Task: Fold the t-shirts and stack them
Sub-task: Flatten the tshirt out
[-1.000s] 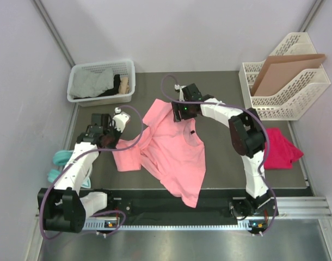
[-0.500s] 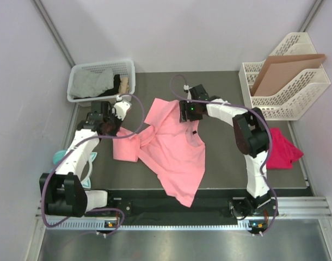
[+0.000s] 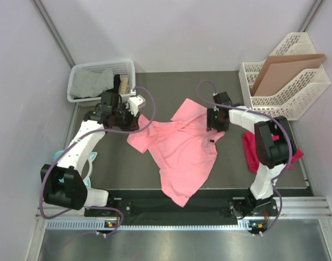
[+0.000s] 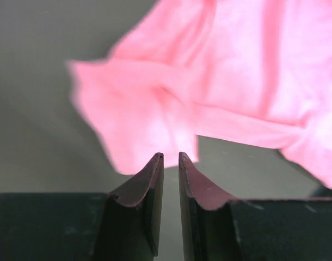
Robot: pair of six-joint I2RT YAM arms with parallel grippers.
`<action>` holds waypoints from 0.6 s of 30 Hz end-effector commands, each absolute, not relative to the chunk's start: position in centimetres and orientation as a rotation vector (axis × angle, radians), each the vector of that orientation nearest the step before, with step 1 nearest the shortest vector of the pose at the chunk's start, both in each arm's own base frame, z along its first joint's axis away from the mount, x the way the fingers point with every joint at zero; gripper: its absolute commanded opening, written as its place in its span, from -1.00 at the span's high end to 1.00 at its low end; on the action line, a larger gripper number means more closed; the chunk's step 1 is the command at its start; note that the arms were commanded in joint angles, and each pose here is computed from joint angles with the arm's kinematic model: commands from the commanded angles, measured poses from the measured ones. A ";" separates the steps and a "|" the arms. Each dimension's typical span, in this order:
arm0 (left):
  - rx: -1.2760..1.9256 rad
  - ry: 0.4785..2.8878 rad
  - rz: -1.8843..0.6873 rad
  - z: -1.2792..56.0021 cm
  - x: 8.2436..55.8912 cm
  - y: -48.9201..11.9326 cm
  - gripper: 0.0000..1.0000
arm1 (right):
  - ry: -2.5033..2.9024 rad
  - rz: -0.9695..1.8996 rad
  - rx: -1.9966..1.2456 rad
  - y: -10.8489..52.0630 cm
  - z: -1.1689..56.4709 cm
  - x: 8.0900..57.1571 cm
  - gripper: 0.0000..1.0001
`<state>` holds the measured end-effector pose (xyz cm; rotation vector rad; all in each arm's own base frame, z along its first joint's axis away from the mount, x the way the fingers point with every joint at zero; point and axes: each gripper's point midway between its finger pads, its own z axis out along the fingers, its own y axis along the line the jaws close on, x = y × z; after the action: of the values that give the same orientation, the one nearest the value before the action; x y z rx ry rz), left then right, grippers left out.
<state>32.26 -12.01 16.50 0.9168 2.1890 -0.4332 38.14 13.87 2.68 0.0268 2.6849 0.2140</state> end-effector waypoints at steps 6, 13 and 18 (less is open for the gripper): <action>1.011 2.227 -0.442 13.7 30.3 -14.3 0.59 | 2.645 0.080 0.065 11.4 7.8 37.6 -0.31; 0.988 2.259 -0.385 12.6 33.6 -13.9 0.58 | 2.509 0.181 -0.021 15.6 11.5 48.7 -0.33; 0.993 2.278 -0.426 10.7 35.1 -17.4 0.49 | 2.452 0.220 -0.056 17.7 12.3 54.4 -0.33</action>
<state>32.26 -14.24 9.68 1.0006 2.3660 -0.4175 52.49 17.25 14.41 -0.0073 2.4057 0.2237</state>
